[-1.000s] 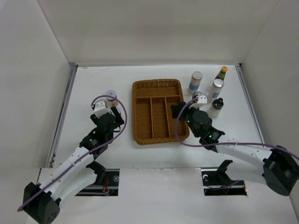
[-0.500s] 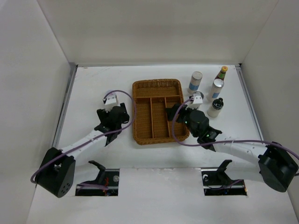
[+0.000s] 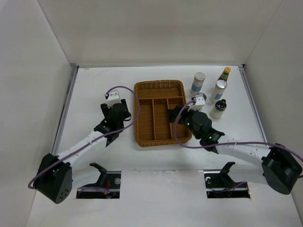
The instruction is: Organize the condiment bottles
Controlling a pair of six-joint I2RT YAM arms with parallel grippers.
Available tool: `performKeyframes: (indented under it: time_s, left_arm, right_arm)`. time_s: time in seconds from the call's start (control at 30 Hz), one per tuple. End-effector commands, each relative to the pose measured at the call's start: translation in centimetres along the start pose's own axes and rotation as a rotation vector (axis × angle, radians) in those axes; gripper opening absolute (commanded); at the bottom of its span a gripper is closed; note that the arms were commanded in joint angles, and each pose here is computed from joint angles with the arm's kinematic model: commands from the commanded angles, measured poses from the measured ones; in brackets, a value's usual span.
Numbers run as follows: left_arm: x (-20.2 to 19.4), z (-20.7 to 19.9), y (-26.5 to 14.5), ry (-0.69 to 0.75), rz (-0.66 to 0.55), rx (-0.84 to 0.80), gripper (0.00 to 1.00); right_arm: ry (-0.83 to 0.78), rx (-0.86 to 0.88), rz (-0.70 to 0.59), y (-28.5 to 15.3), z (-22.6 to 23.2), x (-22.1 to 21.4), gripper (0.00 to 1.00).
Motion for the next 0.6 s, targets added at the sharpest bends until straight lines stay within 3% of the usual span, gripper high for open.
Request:
performKeyframes:
  time_s: [0.0, 0.3, 0.57]
  left_arm:
    - [9.5, -4.6, -2.4, -0.234, -0.286, -0.170, 0.32]
    - [11.8, -13.7, 3.9, -0.261, -0.287, -0.317, 0.33]
    - [9.4, -18.0, 10.2, -0.202, -0.206, -0.324, 0.33]
  right_arm:
    - [0.038, 0.041, -0.071, 0.1, 0.9, 1.6, 0.98]
    - [0.069, 0.029, -0.114, -0.7, 0.3, 2.2, 0.98]
    - [0.102, 0.040, -0.189, -2.1, -0.3, 3.6, 0.99]
Point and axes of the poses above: each gripper's point midway between its finger pads, its own y axis out along the fingers, its own z axis along the line the jaws close on, x = y × z, the point moved 10 cm from there along -y, back along the fingers, and after that the axes turned 11 degrees about -y, right-handed, at the moved point
